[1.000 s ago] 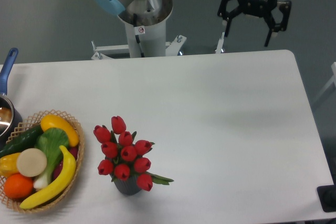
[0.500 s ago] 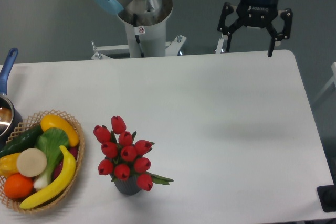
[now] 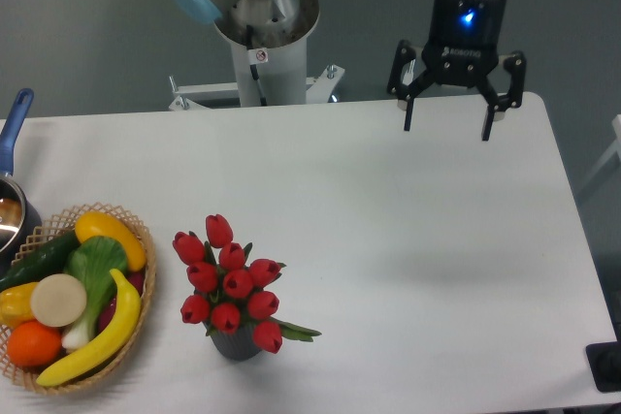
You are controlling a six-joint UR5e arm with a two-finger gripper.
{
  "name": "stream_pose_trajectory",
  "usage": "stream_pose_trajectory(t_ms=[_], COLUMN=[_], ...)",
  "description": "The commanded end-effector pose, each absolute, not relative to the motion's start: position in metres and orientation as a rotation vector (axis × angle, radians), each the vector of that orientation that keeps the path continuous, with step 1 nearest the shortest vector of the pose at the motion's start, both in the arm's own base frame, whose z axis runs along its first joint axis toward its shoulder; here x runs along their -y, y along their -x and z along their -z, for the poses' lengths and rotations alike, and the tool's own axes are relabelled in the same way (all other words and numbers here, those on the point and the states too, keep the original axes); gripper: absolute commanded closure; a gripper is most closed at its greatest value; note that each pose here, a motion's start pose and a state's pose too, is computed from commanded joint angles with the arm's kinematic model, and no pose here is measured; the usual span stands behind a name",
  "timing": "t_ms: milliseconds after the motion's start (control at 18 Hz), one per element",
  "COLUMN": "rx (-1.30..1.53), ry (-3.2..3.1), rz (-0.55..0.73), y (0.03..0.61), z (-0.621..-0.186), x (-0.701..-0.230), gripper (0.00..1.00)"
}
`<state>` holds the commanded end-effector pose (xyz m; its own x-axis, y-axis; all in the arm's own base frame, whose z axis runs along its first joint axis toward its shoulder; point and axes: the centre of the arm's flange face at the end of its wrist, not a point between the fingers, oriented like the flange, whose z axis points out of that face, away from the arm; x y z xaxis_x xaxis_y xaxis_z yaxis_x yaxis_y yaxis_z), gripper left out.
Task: Pick up the flowers from the vase
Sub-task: 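Lower the open gripper and swing it toward the red tulips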
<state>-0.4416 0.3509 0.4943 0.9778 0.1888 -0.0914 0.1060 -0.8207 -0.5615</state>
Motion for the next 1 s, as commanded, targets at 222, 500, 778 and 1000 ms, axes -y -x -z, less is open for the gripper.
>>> stream_pose_trajectory(t_ms=[222,500,778,1000], rx=[0.177,0.060,0.010,-0.008], ry=[2.552,2.494,2.389,2.337], rz=[-0.181,-0.178,-0.015,0.035], y=[0.433,0.425,0.398,0.396], z=[-0.481,-0.469,-0.451,-0.450], x=[-0.357,-0.389,-0.400,-0.404], gripper=[0.00,0.00,0.00,0.00])
